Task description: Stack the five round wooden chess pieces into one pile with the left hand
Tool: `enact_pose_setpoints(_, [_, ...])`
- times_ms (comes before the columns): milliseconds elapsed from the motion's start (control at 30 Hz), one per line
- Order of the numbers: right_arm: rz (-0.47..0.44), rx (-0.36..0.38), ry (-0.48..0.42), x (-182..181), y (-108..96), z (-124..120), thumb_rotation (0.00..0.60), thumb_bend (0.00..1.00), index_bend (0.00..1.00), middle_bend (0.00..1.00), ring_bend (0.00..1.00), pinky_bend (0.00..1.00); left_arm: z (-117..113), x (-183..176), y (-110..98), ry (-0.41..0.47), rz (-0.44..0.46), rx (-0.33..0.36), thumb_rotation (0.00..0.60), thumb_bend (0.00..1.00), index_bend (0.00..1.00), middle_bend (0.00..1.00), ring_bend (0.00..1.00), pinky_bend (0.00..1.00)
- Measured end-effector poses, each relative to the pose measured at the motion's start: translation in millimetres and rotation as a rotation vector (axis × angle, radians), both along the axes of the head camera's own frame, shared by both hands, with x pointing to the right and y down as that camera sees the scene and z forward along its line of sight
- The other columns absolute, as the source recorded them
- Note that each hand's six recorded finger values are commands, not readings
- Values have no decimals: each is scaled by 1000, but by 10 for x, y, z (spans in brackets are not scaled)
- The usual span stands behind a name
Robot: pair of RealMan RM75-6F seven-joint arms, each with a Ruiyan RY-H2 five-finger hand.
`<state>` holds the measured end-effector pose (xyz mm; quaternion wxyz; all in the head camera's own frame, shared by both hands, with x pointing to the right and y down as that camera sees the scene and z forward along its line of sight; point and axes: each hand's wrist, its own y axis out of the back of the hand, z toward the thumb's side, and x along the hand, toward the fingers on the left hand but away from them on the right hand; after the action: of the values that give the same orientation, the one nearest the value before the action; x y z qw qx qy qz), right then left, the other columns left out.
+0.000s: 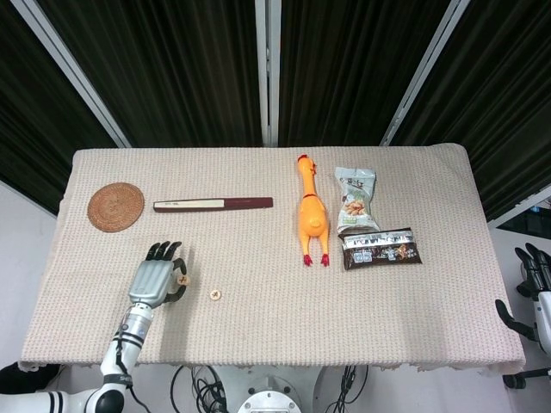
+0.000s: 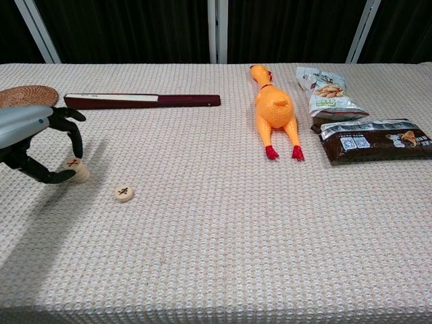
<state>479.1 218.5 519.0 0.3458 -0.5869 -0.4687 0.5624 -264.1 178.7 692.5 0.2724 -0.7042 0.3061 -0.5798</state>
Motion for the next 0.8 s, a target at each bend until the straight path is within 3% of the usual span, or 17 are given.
enact_pose_setpoints(467, [1,-1,-4,5,0,-4,600,267,0,0,0,0,-30,23,11,4,2,-2,600,300,375,65,0,0])
enact_pose_setpoints(633, [1,1,-2,8,0,-7,600,267,0,0,0,0,-166,78,-12,23,16,39,600,299,327,61,0,0])
enact_pose_setpoints(800, [-5,3,-3,-8,6,-13,600,267,0,0,0,0,-290,194,32,52,54,58,600,299,340,61,0,0])
